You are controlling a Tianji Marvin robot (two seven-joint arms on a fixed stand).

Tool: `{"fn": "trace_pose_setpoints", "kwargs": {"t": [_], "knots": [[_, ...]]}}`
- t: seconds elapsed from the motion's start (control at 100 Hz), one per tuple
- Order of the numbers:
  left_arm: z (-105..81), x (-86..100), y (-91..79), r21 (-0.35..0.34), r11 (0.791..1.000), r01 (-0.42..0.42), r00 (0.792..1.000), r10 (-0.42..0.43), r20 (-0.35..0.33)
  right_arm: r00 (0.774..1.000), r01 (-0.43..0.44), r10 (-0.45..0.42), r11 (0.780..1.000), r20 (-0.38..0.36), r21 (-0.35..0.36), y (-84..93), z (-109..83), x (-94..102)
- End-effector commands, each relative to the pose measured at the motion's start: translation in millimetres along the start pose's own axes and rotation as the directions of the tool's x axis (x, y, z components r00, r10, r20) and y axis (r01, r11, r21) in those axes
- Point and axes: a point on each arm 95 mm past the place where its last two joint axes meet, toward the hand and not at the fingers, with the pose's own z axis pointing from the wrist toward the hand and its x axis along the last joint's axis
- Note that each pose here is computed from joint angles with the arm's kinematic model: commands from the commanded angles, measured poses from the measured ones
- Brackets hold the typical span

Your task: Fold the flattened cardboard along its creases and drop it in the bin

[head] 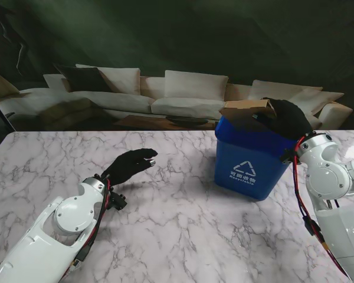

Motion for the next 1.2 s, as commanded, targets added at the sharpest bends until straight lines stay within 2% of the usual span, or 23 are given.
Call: {"fn": "trace_pose_setpoints", "kwargs": {"t": [0.0,0.38,0.6,0.8,0.92,1.02,1.19], "knots": [[-0.6,2.6,2.5,-0.02,1.0,-0.007,1.0,0.007,-0.008,1.0,0.002,-0.002,1.0,0.02,0.007,-1.7,1.5,-4.0],[-1.5,4.5,3.1,-0.023,1.0,-0.022,1.0,0.021,-0.019,0.998,0.046,-0.046,0.999,0.05,0.012,-6.9,6.8,-11.7],[-2.7,6.3,3.8,-0.022,1.0,-0.011,1.0,0.011,-0.014,0.999,0.047,-0.047,0.999,-0.007,-0.023,1.1,10.3,-1.3],[-3.0,10.4,3.1,-0.019,1.0,-0.005,1.0,0.005,-0.013,0.991,0.045,-0.051,0.998,-0.123,-0.051,19.4,10.1,31.6],[-2.6,15.2,2.4,-0.007,1.0,0.008,1.0,-0.008,-0.017,0.978,-0.005,0.001,1.0,-0.207,-0.019,20.3,8.2,57.4],[-3.0,20.5,3.7,0.009,1.0,0.027,0.999,-0.027,-0.031,0.961,-0.064,0.071,0.997,-0.266,0.035,8.4,4.3,80.6],[-3.1,24.3,6.8,0.014,1.0,0.024,0.999,-0.023,-0.043,0.919,-0.155,0.197,0.977,-0.342,0.146,-35.5,-5.1,119.0]]}}
